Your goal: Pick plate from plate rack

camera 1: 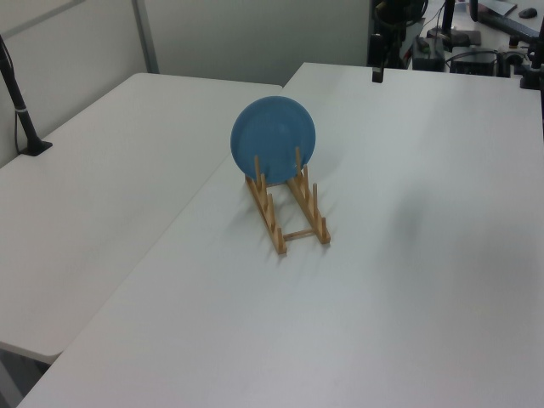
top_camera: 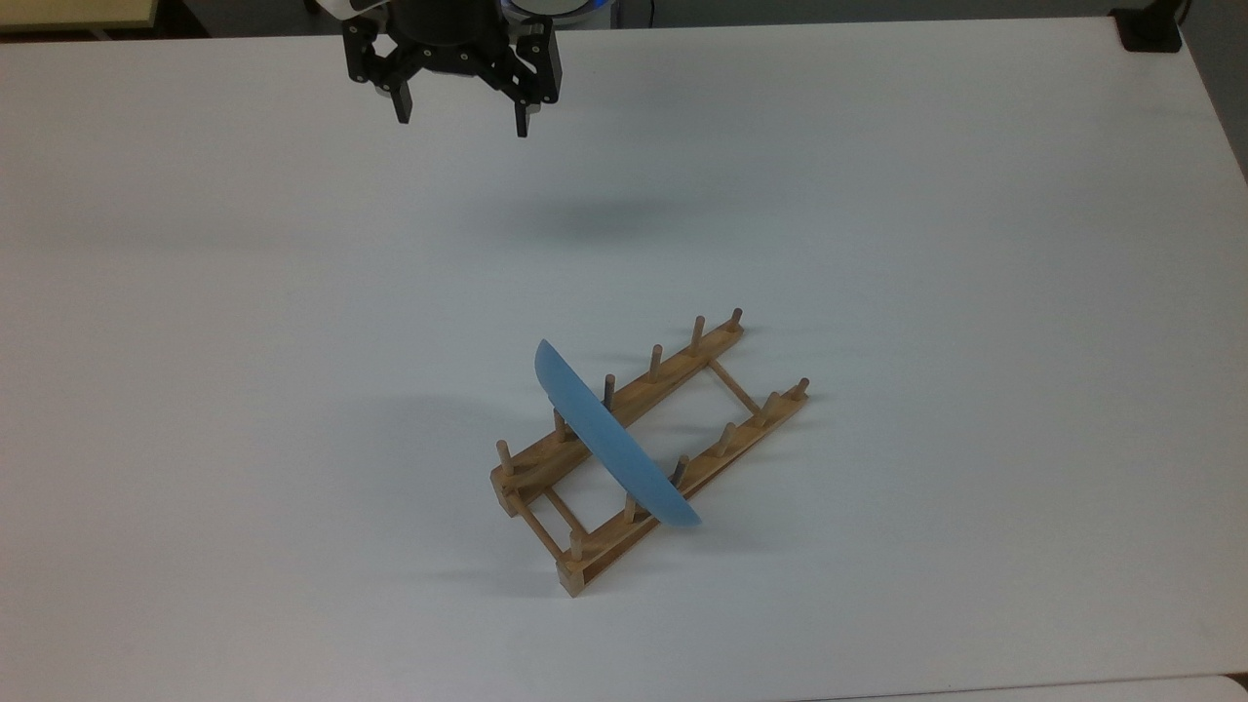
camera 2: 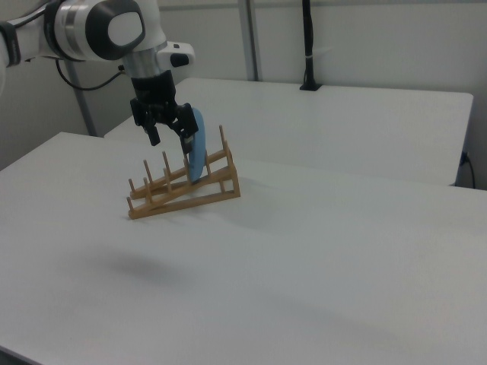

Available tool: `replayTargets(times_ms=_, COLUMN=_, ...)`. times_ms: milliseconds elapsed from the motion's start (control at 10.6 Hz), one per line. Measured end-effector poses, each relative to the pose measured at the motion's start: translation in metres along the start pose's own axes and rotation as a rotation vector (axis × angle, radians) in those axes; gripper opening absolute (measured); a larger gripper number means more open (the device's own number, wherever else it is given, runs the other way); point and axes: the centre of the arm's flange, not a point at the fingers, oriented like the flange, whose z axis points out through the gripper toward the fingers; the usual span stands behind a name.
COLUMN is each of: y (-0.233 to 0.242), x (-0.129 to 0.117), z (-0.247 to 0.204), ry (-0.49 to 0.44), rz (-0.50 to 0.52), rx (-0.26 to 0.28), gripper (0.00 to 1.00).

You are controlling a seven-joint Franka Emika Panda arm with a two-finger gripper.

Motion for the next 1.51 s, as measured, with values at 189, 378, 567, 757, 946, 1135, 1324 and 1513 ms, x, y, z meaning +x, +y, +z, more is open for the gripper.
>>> replayTargets(times_ms=189, y=0.0027, x=0.0002, z=0.0002, ry=0.000, rz=0.005, rx=0.000, gripper=1.00)
replayTargets(times_ms=378, y=0.0051, x=0.0003, z=0.0003, ry=0.000, rz=0.008, rx=0.000, gripper=1.00)
replayTargets(times_ms=567, y=0.0051, x=0.0003, z=0.0004, ry=-0.001, rz=0.008, rx=0.000, gripper=1.00)
replayTargets(times_ms=757, y=0.0051, x=0.0003, z=0.0004, ry=-0.001, rz=0.008, rx=0.000, gripper=1.00)
replayTargets(times_ms=946, y=0.0051, x=0.0004, z=0.0005, ry=-0.001, rz=0.008, rx=0.000, gripper=1.00)
replayTargets(times_ms=1135, y=0.0051, x=0.0004, z=0.0005, ry=-0.001, rz=0.008, rx=0.000, gripper=1.00)
replayTargets(times_ms=1324, y=0.0051, x=0.0004, z=0.0005, ry=-0.001, rz=0.008, rx=0.000, gripper=1.00)
replayTargets(times_ms=1513, y=0.0051, x=0.0004, z=0.0005, ry=-0.001, rz=0.008, rx=0.000, gripper=1.00)
